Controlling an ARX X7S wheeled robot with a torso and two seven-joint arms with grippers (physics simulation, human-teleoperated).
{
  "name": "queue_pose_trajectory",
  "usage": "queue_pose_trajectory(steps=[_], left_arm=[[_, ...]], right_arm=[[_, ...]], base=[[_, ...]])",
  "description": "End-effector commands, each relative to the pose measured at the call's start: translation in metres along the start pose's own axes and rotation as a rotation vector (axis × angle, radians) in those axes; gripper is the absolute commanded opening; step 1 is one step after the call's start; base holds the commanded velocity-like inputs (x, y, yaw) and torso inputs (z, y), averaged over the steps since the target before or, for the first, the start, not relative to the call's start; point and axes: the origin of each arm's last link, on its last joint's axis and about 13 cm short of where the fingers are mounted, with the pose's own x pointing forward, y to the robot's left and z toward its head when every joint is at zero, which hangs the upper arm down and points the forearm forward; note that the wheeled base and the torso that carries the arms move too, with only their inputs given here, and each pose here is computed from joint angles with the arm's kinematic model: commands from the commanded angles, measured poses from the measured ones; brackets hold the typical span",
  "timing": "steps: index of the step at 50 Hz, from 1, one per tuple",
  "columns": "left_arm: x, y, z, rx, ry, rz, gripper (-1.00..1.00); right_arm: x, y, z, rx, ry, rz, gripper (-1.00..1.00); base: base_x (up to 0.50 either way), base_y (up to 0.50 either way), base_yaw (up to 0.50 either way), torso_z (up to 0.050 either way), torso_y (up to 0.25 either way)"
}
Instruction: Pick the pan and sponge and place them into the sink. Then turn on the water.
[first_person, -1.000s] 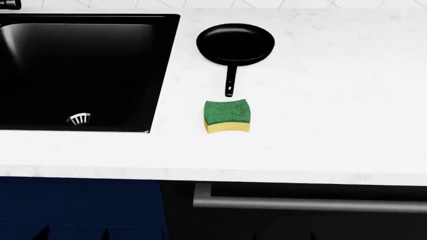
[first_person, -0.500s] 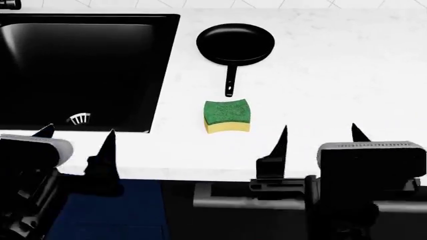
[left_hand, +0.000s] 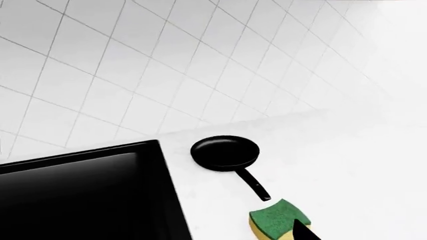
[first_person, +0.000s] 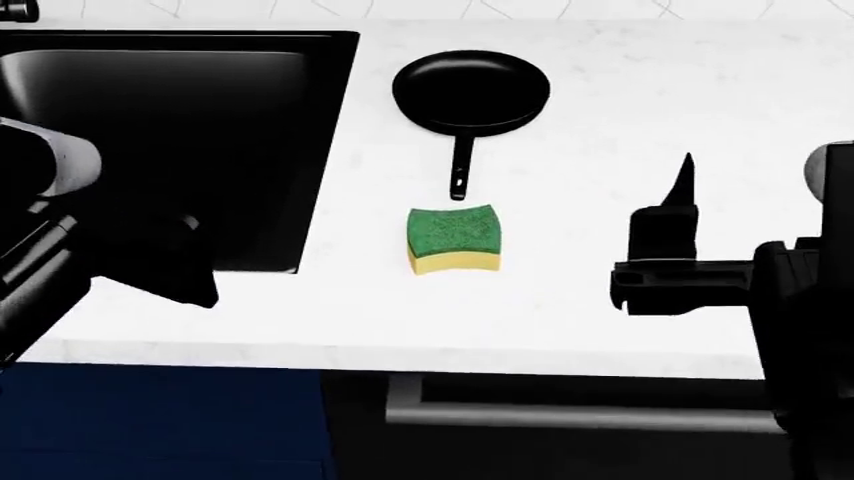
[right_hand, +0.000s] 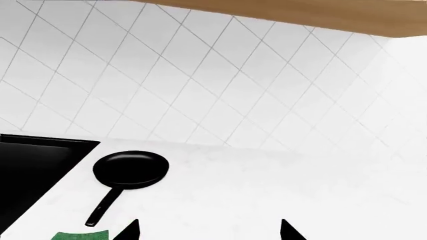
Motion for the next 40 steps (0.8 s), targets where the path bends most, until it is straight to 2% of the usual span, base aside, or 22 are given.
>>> queue_pose_trajectory(steps=[1, 22, 24, 33, 38, 40], left_arm=[[-0.003, 0.003, 0.001, 0.022, 0.029, -0.049, 1.00], [-0.001, 0.006, -0.012, 0.031, 0.063, -0.056, 1.00], [0.003, 0.001, -0.012, 0.034, 0.064, -0.060, 1.00], [0.001, 0.001, -0.013, 0.036, 0.066, -0.065, 1.00], [-0.008, 0.011, -0.013, 0.028, 0.067, -0.066, 1.00], [-0.003, 0.003, -0.015, 0.031, 0.070, -0.076, 1.00]], right_arm=[[-0.009, -0.008, 0.001, -0.006, 0.032, -0.013, 1.00], [-0.005, -0.008, -0.005, -0.028, 0.057, -0.007, 1.00], [-0.005, -0.008, -0.004, -0.029, 0.054, -0.006, 1.00], [-0.002, -0.007, -0.007, -0.028, 0.066, 0.002, 1.00], [0.000, -0.006, -0.008, -0.029, 0.068, 0.002, 1.00], [0.000, -0.006, -0.010, -0.028, 0.070, 0.003, 1.00]], base=[[0.18, 0.00, 0.00, 0.000, 0.000], [0.30, 0.12, 0.00, 0.000, 0.000], [0.35, 0.06, 0.00, 0.000, 0.000], [0.35, 0.06, 0.00, 0.000, 0.000], [0.36, 0.00, 0.00, 0.000, 0.000], [0.37, 0.00, 0.00, 0.000, 0.000]])
